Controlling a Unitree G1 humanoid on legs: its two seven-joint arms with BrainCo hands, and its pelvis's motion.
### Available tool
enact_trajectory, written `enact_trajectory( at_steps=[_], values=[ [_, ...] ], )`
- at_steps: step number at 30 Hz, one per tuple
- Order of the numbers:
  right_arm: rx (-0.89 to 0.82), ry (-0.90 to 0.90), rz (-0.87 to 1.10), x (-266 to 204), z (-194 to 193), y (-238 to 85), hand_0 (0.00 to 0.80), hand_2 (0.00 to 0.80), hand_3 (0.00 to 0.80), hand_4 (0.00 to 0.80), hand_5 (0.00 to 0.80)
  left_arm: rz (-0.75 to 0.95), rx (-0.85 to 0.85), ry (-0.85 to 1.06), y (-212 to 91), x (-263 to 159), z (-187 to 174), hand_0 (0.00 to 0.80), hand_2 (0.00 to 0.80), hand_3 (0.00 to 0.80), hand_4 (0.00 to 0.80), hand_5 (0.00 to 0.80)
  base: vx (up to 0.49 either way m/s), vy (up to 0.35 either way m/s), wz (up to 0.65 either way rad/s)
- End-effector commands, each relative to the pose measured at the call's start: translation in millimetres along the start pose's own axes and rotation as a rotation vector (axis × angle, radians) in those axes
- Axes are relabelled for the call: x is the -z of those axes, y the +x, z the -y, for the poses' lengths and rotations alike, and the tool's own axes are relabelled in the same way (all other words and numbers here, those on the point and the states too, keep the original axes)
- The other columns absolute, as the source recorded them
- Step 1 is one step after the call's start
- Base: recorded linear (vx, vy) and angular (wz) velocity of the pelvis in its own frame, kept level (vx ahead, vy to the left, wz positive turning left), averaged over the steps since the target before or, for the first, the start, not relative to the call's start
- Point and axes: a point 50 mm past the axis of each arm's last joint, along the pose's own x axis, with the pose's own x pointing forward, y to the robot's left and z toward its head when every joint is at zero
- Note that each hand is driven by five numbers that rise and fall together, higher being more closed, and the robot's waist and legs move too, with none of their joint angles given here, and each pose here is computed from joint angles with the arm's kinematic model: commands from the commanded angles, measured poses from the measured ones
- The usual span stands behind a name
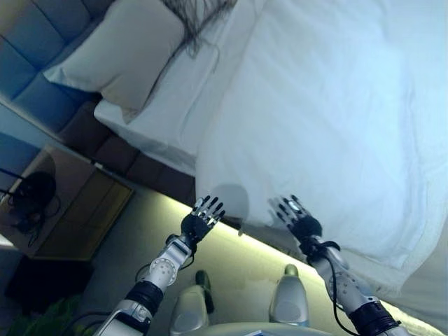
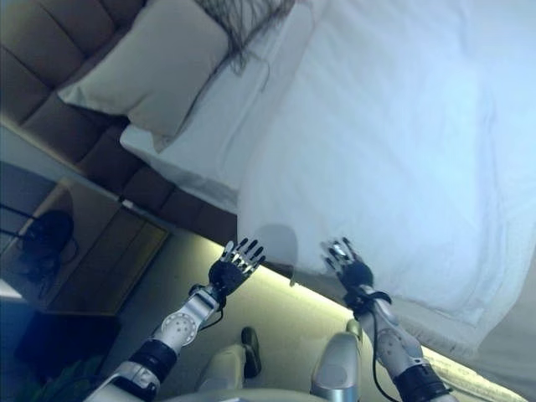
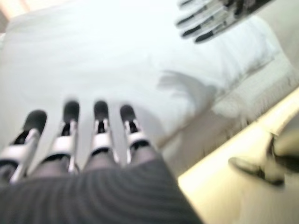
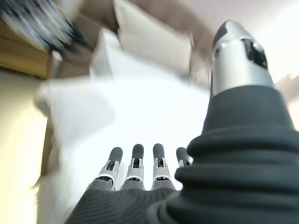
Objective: Make the bed neatly
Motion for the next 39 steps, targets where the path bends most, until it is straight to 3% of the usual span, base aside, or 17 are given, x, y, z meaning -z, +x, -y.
enact_trajectory(
  at_steps=[1, 7, 11, 26, 31, 39],
  values=[
    [-0.096, 0.276, 0.142, -9.2, 6.0, 1.4, 0.0, 0.0, 0.0, 0.0, 0.0, 0.106, 0.089, 0.133, 1.4, -30.2, 16.2, 0.0, 0.0, 0.0, 0.0, 0.0, -0.175, -0.068, 0.04],
    [-0.086, 0.645, 0.3, -30.3, 39.1, 19.8, 0.0, 0.0, 0.0, 0.0, 0.0, 0.108, 0.156, 0.287, 15.0, -44.5, 39.6, 0.0, 0.0, 0.0, 0.0, 0.0, -0.156, -0.058, 0.13],
    [-0.075, 0.792, 0.34, -34.9, 49.0, 23.9, 0.0, 0.0, 0.0, 0.0, 0.0, 0.093, 0.192, 0.306, 21.2, -46.0, 52.2, 0.0, 0.0, 0.0, 0.0, 0.0, -0.058, -0.02, 0.2],
    [-0.047, 0.908, 0.314, -13.1, 44.4, 31.0, 0.0, 0.0, 0.0, 0.0, 0.0, 0.099, 0.246, 0.278, 33.0, -38.2, 76.7, 0.0, 0.0, 0.0, 0.0, 0.0, -0.042, 0.023, 0.06],
    [0.046, 0.94, 0.334, -5.7, 62.4, 18.9, 0.0, 0.0, 0.0, 0.0, 0.0, 0.149, 0.227, 0.239, 32.8, -44.7, 71.3, 0.0, 0.0, 0.0, 0.0, 0.0, 0.001, 0.097, -0.07],
    [0.162, 0.97, 0.505, -35.5, 94.0, 5.0, 0.0, 0.0, 0.0, 0.0, 0.0, 0.172, 0.236, 0.221, 32.4, -44.1, 70.8, 0.0, 0.0, 0.0, 0.0, 0.0, -0.012, 0.056, -0.08]
  ],
)
